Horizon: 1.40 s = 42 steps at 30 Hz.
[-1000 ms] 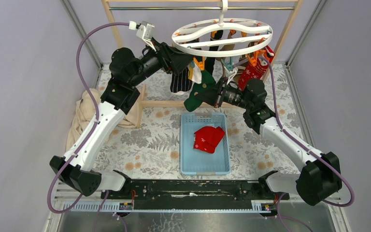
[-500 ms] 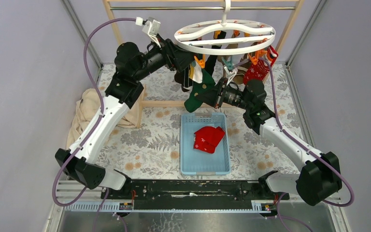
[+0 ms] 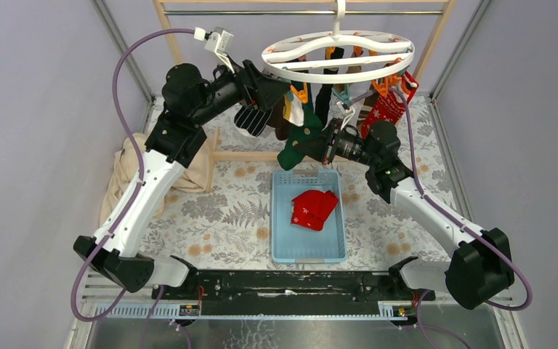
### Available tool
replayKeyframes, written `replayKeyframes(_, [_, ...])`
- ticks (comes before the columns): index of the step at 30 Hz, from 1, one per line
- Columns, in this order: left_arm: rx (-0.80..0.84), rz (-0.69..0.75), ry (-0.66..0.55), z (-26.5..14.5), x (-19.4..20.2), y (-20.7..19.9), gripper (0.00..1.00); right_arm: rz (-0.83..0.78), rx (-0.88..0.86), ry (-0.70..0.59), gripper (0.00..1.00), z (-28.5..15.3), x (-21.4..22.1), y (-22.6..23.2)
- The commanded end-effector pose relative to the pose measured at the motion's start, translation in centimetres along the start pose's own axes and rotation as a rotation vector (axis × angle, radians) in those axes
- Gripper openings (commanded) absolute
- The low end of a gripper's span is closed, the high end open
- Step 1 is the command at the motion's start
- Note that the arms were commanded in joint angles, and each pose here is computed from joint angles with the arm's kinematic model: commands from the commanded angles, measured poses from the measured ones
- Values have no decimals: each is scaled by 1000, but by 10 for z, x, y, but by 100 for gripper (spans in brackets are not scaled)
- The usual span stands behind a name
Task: Remove the socks clipped to the hanger
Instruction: Remove the sock from the hanger.
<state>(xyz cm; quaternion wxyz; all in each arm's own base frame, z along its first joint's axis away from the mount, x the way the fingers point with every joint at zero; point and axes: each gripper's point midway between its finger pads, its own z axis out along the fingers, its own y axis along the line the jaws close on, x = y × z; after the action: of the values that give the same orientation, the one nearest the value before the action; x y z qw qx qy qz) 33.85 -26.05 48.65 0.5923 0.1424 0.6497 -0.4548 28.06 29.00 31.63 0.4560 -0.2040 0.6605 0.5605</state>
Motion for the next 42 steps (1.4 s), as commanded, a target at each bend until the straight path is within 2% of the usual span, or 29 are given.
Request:
replayKeyframes(1, [-25, 38, -24, -12, -15, -5, 85, -45, -38, -32, 0, -1, -11, 8])
replayKeyframes(9, [21, 24, 0, -9, -8, -9, 83, -42, -36, -32, 0, -1, -11, 8])
replayKeyframes(19, [102, 7, 1, 4, -6, -16, 74, -46, -35, -30, 0, -2, -10, 8])
replayKeyframes(42, [187, -18, 2, 10, -13, -35, 72, -44, -32, -24, 0, -1, -9, 5])
